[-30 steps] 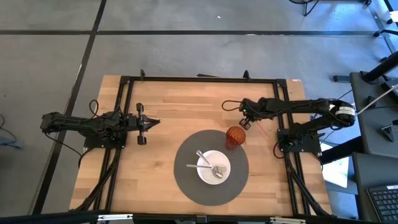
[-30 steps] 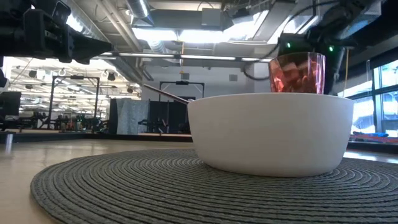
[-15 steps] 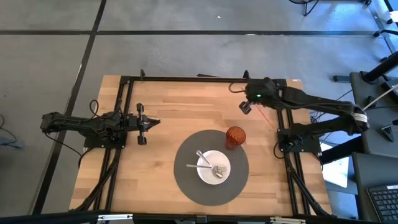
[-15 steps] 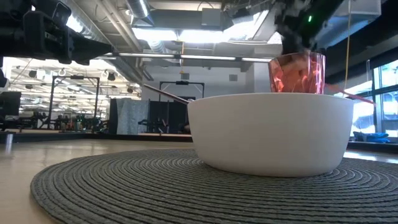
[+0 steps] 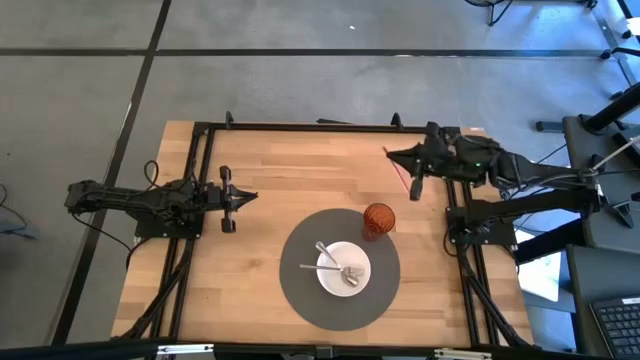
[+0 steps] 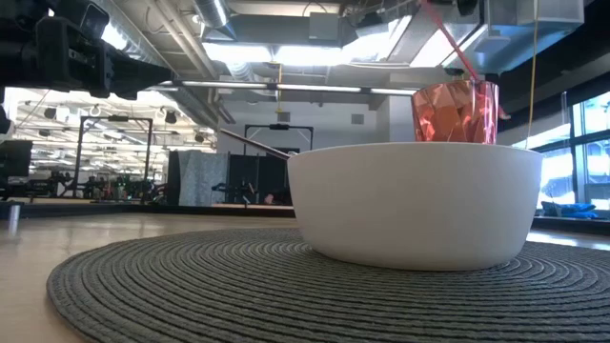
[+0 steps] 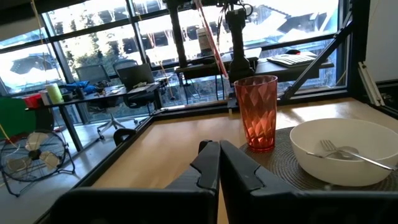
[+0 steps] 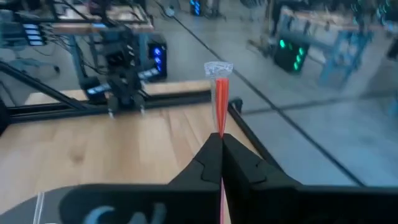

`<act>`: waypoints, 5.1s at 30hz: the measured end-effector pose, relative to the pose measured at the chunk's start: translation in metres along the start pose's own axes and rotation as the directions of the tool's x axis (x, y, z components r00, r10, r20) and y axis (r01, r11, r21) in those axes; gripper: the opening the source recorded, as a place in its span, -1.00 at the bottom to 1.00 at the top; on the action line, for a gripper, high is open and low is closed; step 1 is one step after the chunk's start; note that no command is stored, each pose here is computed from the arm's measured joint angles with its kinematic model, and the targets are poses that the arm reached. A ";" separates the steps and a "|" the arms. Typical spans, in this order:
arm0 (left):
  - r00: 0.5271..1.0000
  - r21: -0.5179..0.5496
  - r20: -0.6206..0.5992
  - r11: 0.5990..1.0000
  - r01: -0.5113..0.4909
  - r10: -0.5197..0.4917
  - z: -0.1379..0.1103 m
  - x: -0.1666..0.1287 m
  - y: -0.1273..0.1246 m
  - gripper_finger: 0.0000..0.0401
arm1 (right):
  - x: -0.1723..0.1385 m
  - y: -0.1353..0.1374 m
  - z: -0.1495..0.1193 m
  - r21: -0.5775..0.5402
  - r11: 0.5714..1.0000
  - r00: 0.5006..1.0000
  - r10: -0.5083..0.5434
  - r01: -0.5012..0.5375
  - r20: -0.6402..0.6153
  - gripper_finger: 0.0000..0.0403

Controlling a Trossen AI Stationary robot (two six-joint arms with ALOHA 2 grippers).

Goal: Pick & Place Utensil
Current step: Put the orange straw into the orange cup, then return to Home Position

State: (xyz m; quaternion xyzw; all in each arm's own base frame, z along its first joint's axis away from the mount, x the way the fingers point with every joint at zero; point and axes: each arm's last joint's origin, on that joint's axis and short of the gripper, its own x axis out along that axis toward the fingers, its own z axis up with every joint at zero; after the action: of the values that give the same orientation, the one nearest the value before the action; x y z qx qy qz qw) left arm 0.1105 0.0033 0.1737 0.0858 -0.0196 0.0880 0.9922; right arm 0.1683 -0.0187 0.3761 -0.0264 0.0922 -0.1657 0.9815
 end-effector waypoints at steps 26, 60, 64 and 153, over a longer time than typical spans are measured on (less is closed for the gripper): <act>1.000 0.000 0.000 1.000 0.000 0.000 0.000 0.000 0.000 -0.98 | 0.017 0.090 0.012 -0.220 0.922 0.913 0.360 -0.318 0.192 -0.98; 1.000 0.001 -0.006 1.000 0.001 -0.001 -0.001 0.000 0.000 -0.98 | 0.012 0.081 -0.091 -0.110 0.949 0.905 0.316 -0.297 0.284 -0.99; 1.000 0.001 -0.006 1.000 0.001 -0.001 -0.001 0.000 0.000 -0.97 | 0.013 0.081 -0.103 -0.110 0.948 0.909 0.318 -0.299 0.269 -0.99; 0.999 -0.031 0.010 0.998 -0.051 0.051 0.002 0.000 0.002 -0.99 | -0.047 0.028 -0.207 -0.062 0.959 0.904 0.281 -0.276 0.323 -0.99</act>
State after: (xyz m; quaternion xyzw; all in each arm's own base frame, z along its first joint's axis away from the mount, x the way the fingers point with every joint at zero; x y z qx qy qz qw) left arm 0.1103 0.0046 0.1756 0.0702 -0.0286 0.1125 0.9908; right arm 0.0942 0.0194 0.1788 -0.0475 -0.0686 -0.0166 0.9964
